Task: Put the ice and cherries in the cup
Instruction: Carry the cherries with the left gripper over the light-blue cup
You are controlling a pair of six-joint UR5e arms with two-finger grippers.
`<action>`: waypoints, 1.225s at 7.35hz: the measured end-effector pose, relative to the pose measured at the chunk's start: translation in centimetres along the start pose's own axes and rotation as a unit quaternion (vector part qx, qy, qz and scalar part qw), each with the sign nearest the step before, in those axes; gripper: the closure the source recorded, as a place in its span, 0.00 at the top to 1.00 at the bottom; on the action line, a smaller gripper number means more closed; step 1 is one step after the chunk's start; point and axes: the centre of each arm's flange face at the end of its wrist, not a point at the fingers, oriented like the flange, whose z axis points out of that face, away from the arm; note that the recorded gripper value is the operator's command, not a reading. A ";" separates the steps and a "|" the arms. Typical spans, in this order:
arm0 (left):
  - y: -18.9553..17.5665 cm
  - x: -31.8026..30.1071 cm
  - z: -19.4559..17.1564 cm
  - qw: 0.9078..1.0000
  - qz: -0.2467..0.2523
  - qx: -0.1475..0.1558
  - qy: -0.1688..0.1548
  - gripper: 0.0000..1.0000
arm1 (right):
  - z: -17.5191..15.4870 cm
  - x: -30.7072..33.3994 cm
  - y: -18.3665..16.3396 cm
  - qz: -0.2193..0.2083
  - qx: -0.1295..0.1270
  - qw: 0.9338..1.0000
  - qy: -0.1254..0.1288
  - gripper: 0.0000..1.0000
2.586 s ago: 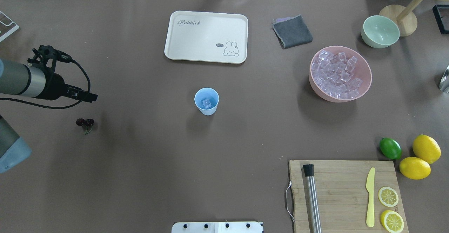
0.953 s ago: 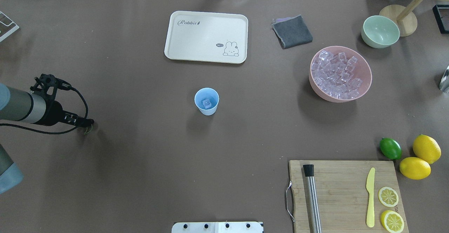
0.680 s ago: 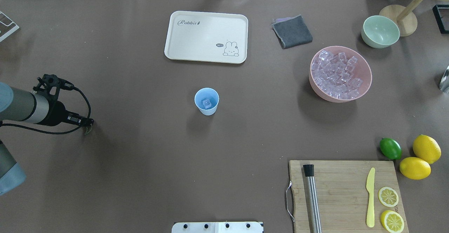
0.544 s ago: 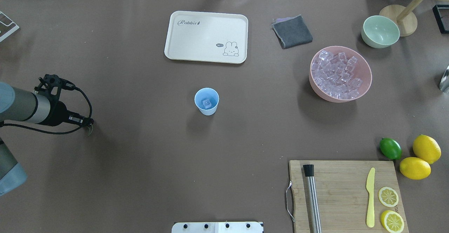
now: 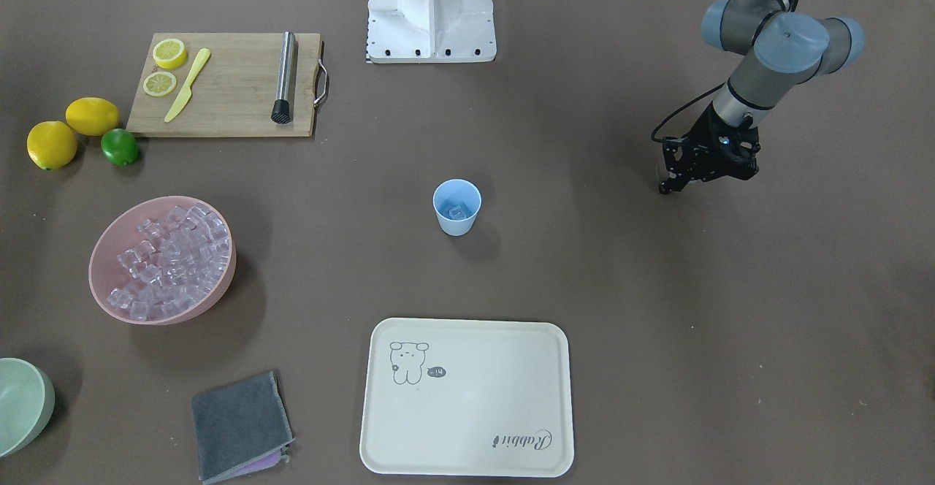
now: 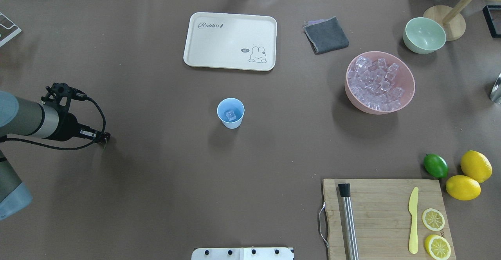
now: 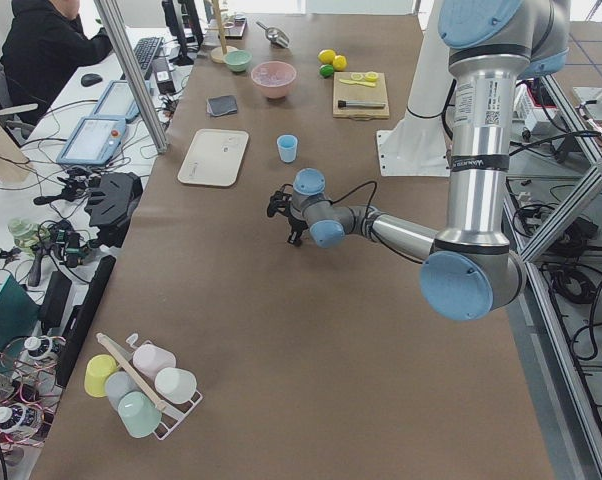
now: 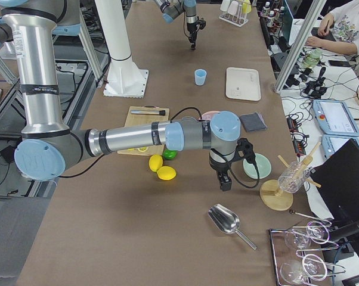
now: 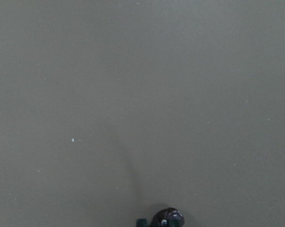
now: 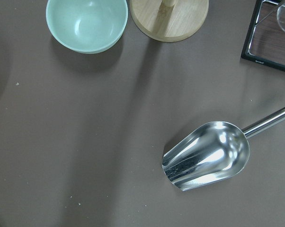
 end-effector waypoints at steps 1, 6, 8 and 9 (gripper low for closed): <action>-0.4 1.0 -1.0 1.000 -0.001 0.004 0.006 0.00 | 0.1 0.0 0.3 0.001 -0.001 1.000 0.000 0.99; -14.7 20.5 -7.9 0.999 -0.028 0.016 0.043 0.00 | 0.3 0.0 0.7 0.003 -0.002 1.000 -0.003 0.99; -19.0 28.0 -11.2 0.996 -0.063 0.021 0.066 0.00 | 0.2 0.0 0.7 0.003 -0.002 1.000 -0.003 0.99; -19.6 30.0 -10.8 0.994 -0.075 0.017 0.072 0.00 | 0.3 0.0 0.7 0.003 -0.002 1.000 -0.003 0.99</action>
